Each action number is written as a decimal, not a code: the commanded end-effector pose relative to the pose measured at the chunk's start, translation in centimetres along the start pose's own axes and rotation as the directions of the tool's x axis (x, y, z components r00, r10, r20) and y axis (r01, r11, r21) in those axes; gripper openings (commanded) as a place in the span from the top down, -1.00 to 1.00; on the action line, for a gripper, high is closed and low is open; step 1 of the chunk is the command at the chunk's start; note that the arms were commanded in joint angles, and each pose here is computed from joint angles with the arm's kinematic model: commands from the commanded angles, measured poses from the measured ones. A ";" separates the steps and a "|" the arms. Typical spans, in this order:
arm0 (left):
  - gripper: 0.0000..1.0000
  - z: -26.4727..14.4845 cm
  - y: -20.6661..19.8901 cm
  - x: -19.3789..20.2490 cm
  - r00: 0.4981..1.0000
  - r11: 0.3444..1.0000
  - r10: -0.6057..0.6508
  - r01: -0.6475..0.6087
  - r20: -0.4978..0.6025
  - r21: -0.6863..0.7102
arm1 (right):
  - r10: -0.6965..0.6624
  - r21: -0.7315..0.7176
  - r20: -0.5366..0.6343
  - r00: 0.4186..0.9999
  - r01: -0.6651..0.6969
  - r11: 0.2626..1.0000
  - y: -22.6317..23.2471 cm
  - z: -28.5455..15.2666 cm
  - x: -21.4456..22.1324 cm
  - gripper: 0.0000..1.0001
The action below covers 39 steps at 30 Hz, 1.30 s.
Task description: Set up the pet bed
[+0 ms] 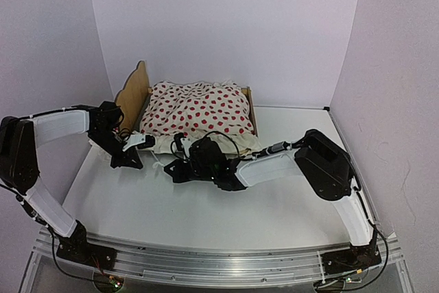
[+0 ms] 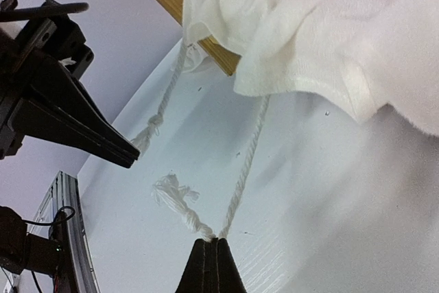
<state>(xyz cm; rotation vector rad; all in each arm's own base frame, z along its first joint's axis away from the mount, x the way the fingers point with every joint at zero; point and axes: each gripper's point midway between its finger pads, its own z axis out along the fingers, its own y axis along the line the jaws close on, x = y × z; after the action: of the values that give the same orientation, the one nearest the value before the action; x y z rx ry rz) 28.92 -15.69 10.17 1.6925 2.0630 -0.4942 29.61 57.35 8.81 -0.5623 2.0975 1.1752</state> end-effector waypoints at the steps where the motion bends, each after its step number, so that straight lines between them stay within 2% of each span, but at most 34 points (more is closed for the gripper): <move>1: 1.00 -2.1 -0.3 -3.7 0.995 0.999 -0.031 0.032 0.096 -0.008 | -0.036 -0.053 0.021 0.999 0.037 0.998 2.9 -2.3 -1.6 1.00; 7: 1.00 -3.3 -4.4 -9.1 0.985 0.997 0.049 -0.058 0.165 0.050 | -0.038 -0.040 0.045 0.998 0.040 0.998 3.1 -3.1 -2.5 1.00; 14: 1.00 -3.4 -11.1 -13.8 0.971 0.967 -0.040 -0.022 0.238 0.252 | -0.052 -0.045 0.104 0.993 0.057 0.997 4.4 -6.6 -4.9 1.00; 19: 1.00 -4.0 -10.1 -17.7 0.937 0.958 -0.151 0.059 0.316 0.282 | -0.083 -0.121 0.037 0.996 0.087 0.989 5.6 -8.3 -2.5 1.00; 23: 1.00 -4.8 -8.4 -20.6 0.901 0.951 -0.223 0.116 0.373 0.288 | -0.167 -0.191 -0.001 0.986 0.164 0.968 7.9 -9.2 0.7 1.00; 26: 1.00 -3.8 -8.4 -20.4 0.891 0.928 -0.288 0.169 0.351 0.332 | -0.229 -0.254 -0.008 0.973 0.220 0.942 9.9 -10.4 2.0 1.00; 30: 1.00 -1.9 -8.5 -19.4 0.885 0.899 -0.349 0.224 0.307 0.377 | -0.230 -0.246 -0.007 0.973 0.221 0.944 9.9 -11.7 2.4 1.00; 32: 1.00 -2.4 -8.6 -20.0 0.881 0.903 -0.332 0.194 0.336 0.384 | -0.164 -0.182 -0.014 0.986 0.158 0.970 7.9 -11.9 2.2 1.00; 36: 1.00 -3.1 -9.2 -20.0 0.892 0.922 -0.263 0.120 0.368 0.368 | 0.050 -0.063 -0.014 0.999 -0.051 0.997 2.9 -11.7 1.0 1.00; 39: 1.00 -2.3 -10.8 -18.4 0.919 0.933 -0.180 0.046 0.352 0.358 | 0.063 -0.049 0.023 0.998 -0.061 0.997 2.2 -11.7 -0.7 1.00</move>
<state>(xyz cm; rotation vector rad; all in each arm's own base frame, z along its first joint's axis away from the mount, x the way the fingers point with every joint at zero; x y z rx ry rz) 22.90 -32.23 22.24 1.3883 1.9801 -1.2082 22.26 48.78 10.94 -0.6506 2.1533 1.1923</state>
